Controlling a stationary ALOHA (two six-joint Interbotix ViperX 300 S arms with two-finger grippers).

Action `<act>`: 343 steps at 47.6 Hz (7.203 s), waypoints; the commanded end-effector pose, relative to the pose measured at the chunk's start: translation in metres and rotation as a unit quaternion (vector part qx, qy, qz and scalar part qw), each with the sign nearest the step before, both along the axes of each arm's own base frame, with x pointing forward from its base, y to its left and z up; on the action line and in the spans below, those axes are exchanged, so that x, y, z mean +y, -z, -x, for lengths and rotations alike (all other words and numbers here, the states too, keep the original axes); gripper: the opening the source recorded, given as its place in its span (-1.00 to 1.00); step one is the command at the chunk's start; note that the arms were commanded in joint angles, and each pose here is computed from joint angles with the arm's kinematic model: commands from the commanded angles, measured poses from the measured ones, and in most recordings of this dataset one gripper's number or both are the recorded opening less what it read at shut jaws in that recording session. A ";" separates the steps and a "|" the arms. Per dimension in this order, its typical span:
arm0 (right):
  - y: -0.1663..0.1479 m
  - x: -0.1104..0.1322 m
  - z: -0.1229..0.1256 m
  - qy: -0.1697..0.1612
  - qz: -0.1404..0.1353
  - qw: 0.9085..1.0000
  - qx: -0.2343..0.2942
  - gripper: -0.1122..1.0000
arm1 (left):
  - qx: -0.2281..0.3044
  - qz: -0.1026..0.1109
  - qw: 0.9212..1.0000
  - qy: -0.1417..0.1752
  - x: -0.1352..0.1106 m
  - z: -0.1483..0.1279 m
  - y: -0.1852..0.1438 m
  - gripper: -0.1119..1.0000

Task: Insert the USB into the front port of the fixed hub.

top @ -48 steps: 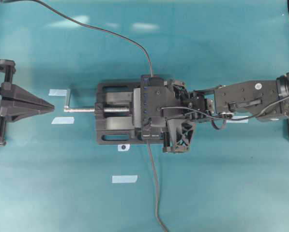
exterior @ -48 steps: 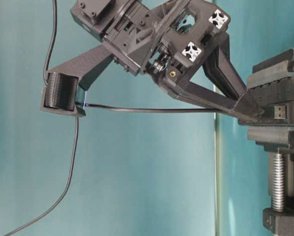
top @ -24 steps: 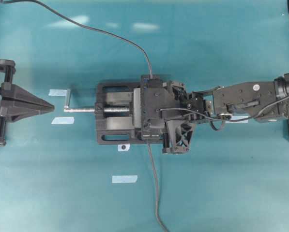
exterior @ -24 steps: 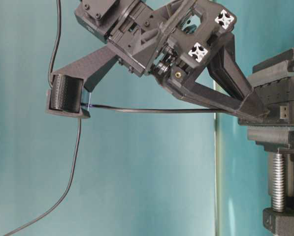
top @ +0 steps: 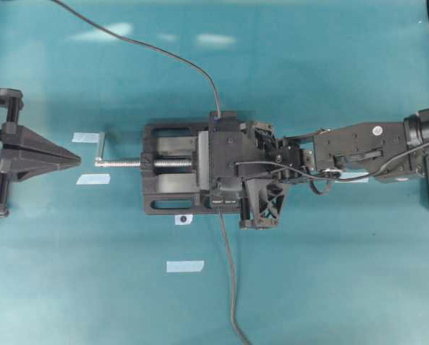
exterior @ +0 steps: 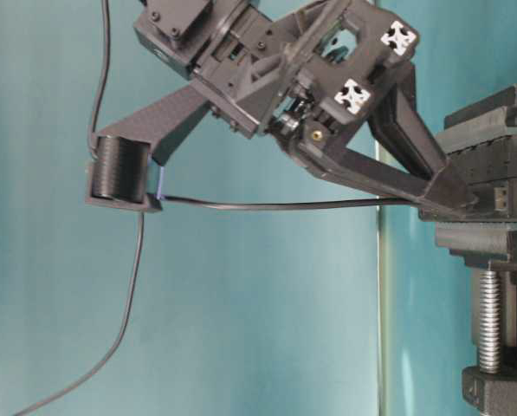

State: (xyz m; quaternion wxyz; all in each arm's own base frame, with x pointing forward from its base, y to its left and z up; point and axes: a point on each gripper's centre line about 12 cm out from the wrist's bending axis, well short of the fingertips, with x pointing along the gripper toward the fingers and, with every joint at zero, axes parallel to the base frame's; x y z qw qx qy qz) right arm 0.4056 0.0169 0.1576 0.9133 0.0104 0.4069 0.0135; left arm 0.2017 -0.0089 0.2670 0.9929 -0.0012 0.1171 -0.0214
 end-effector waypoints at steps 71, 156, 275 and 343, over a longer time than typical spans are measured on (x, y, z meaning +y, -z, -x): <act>0.021 0.009 0.010 0.015 -0.020 0.999 0.043 -0.67 | -0.009 0.000 1.000 0.001 0.000 -0.002 -0.008 -0.80; -0.028 -0.003 -0.008 0.028 -0.023 0.999 -0.020 0.45 | -0.012 0.000 1.000 0.000 0.000 0.001 -0.006 -0.80; -0.037 0.003 0.050 0.031 -0.043 0.995 -0.083 0.47 | -0.016 0.000 1.000 0.000 0.000 0.004 -0.005 -0.80; -0.029 -0.002 0.050 0.037 -0.040 0.996 -0.074 0.47 | -0.004 0.020 1.000 -0.005 0.000 0.008 0.004 -0.80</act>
